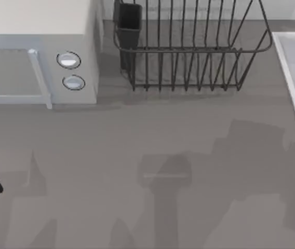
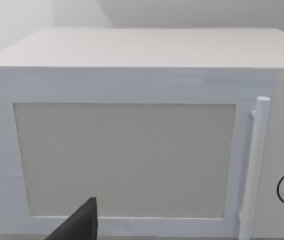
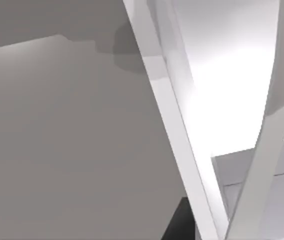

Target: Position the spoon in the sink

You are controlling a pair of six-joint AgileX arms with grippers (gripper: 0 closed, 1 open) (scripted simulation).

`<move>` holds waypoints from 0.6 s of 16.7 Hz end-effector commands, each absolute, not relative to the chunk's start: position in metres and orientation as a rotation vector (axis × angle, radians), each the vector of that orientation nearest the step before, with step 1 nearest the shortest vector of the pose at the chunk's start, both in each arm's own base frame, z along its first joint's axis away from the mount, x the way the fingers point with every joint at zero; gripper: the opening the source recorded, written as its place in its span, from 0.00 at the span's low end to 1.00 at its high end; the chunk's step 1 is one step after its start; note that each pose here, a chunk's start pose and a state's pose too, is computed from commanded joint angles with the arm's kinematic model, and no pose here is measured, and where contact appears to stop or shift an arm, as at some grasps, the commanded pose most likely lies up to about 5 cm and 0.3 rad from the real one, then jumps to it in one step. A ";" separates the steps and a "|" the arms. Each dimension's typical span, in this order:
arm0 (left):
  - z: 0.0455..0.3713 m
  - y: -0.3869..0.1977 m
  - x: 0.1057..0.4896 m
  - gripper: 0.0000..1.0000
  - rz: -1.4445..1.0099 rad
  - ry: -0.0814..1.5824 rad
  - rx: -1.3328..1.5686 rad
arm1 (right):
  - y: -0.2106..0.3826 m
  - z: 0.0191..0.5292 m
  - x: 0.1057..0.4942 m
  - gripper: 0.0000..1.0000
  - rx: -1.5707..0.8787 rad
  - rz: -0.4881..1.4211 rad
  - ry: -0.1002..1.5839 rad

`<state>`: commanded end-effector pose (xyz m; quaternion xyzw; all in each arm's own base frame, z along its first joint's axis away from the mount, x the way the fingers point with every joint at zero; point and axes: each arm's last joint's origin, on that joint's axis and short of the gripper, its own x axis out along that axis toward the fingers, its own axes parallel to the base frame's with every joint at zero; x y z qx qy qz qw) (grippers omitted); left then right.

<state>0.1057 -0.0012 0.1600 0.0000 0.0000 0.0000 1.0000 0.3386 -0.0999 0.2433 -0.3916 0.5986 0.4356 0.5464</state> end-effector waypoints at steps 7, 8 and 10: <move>0.160 -0.001 0.106 1.00 0.000 0.000 0.000 | -0.095 0.236 0.456 0.00 -0.954 0.990 1.386; 0.160 -0.001 0.106 1.00 0.000 0.000 0.000 | -0.092 0.231 0.466 0.00 -0.956 0.981 1.380; 0.160 -0.001 0.106 1.00 0.000 0.000 0.000 | -0.085 0.220 0.481 0.00 -0.955 0.965 1.375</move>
